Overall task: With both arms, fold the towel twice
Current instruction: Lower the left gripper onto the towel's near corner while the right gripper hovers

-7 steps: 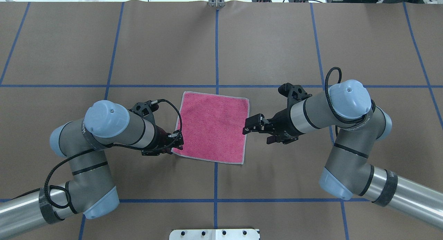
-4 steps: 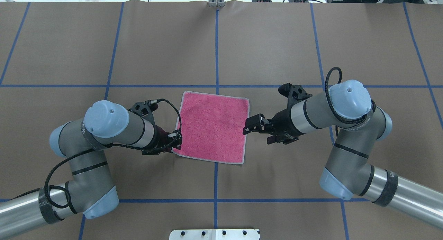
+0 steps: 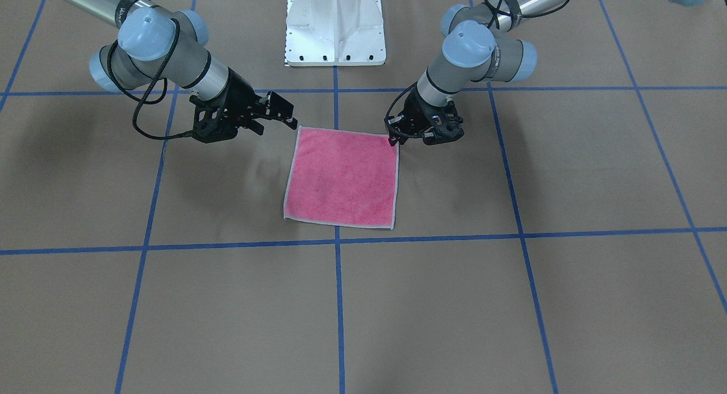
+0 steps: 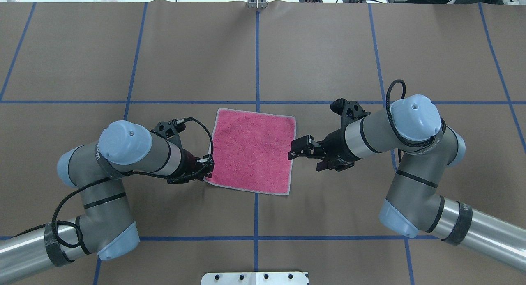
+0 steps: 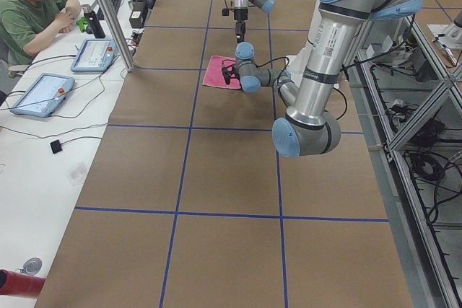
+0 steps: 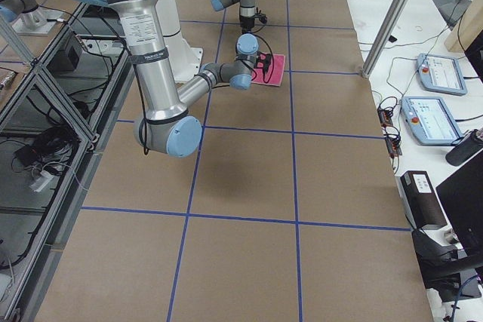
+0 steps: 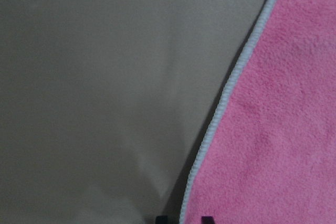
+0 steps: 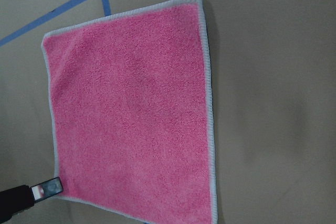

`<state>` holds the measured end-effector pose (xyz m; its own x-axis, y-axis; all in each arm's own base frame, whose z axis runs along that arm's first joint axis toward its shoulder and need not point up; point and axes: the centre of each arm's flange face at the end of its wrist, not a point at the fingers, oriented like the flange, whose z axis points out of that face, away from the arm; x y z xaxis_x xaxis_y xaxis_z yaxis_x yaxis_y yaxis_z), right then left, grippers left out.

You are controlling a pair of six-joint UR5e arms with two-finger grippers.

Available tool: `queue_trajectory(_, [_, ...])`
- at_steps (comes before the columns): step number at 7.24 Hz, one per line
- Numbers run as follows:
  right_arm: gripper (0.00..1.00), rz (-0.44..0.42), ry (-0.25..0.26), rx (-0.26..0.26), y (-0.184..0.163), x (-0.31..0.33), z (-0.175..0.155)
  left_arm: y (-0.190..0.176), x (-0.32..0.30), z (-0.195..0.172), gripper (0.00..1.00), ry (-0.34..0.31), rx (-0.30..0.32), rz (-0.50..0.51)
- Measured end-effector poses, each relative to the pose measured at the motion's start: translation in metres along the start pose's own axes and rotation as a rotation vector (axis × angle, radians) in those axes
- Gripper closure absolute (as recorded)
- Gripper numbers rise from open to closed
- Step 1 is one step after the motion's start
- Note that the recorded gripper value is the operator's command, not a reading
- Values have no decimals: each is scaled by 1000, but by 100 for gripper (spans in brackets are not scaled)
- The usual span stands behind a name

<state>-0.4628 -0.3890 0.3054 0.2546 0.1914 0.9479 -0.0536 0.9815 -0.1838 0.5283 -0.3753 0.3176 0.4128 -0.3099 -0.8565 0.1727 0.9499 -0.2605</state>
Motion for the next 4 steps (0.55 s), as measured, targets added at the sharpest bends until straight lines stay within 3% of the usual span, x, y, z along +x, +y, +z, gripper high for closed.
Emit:
queue_trajectory(1, [1, 0, 1, 0, 0, 1, 0, 0, -1, 0, 81, -2, 0, 0])
queue_trajectory(2, [1, 1, 2, -1, 0, 2, 0, 0, -3, 1, 92, -4, -2, -1])
queue_trajectory(4, [1, 2, 7, -5, 3, 4, 2, 2, -2, 1, 99, -4, -4, 0])
